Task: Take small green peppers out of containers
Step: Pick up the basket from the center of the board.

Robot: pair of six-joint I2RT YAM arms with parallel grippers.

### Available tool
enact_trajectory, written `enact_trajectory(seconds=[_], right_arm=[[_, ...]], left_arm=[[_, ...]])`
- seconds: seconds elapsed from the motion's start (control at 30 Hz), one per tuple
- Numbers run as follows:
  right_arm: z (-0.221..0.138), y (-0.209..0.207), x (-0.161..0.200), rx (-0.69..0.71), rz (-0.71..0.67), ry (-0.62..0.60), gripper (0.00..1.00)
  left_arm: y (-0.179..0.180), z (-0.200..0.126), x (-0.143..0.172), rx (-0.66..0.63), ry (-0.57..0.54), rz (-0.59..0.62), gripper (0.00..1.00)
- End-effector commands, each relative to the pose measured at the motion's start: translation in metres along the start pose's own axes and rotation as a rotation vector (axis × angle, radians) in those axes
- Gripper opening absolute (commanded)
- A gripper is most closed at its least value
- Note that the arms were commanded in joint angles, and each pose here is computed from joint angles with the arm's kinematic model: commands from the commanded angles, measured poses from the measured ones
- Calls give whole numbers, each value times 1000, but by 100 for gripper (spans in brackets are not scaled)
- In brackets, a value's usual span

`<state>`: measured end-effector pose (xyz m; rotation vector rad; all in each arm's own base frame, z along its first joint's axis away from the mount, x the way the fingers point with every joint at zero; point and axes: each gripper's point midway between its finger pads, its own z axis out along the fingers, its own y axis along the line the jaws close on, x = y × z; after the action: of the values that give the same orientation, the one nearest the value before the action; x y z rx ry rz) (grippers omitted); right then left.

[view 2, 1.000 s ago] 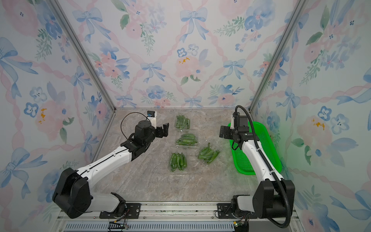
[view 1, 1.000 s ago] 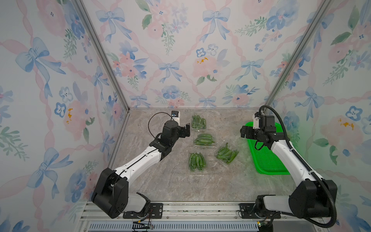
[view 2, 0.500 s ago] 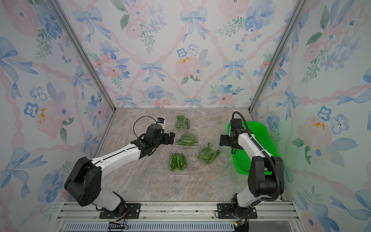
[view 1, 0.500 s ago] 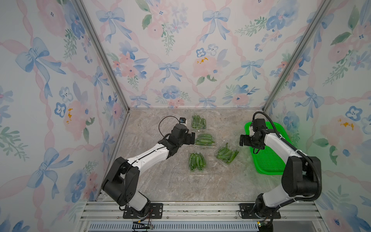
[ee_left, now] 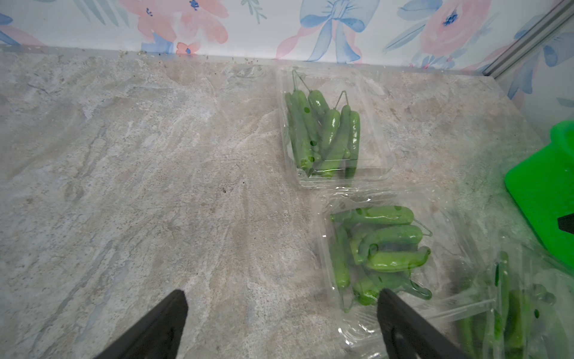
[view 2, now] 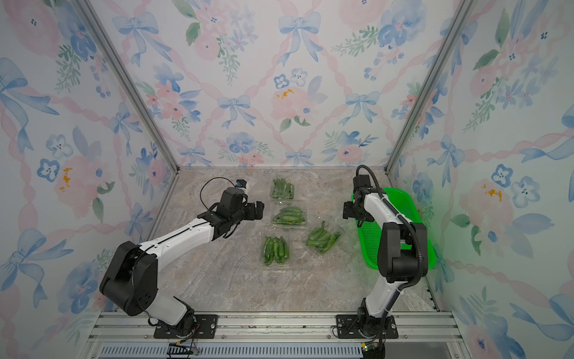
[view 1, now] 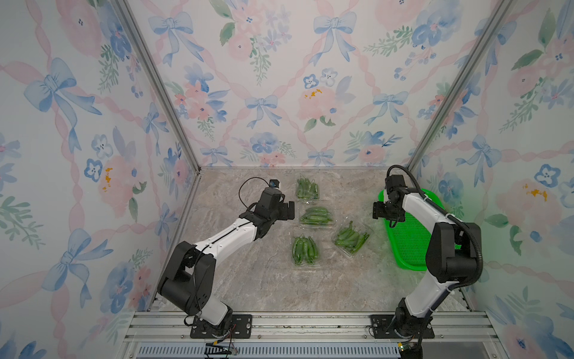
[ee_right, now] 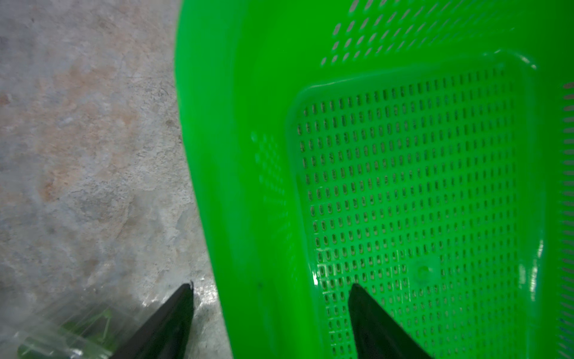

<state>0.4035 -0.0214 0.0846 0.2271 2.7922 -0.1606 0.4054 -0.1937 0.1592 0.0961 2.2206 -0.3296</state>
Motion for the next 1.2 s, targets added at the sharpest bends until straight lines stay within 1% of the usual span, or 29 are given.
enact_trajectory(seconds=[0.0,0.1,0.17,0.33,0.57,0.77,0.83,0.93,1.0,1.03,1.17], right_arm=[[3,-11,0,63,-20,44,73],[5,-14,-3,86,-28,52,66],[7,-13,-4,86,-38,56,65],[10,-14,-4,110,-49,72,53],[20,-11,-2,111,-59,91,45],[28,-8,0,112,-75,122,26],[28,-5,0,113,-82,127,22],[24,-1,-4,119,-100,121,12],[18,2,-9,135,-121,109,3],[14,4,-11,144,-135,102,0],[-2,11,-22,169,-165,65,0]], left_arm=[[5,-1,9,3,37,-23,98],[8,1,13,-2,51,-23,98],[9,1,14,0,56,-24,98],[11,1,18,-2,67,-31,98],[13,-1,22,-3,76,-31,98],[20,-4,25,-19,77,-38,98],[23,-6,26,-26,77,-42,98],[27,-8,28,-33,78,-50,98],[30,-9,29,-37,82,-57,97],[31,-10,30,-38,84,-59,97],[35,-16,27,-38,79,-68,96]])
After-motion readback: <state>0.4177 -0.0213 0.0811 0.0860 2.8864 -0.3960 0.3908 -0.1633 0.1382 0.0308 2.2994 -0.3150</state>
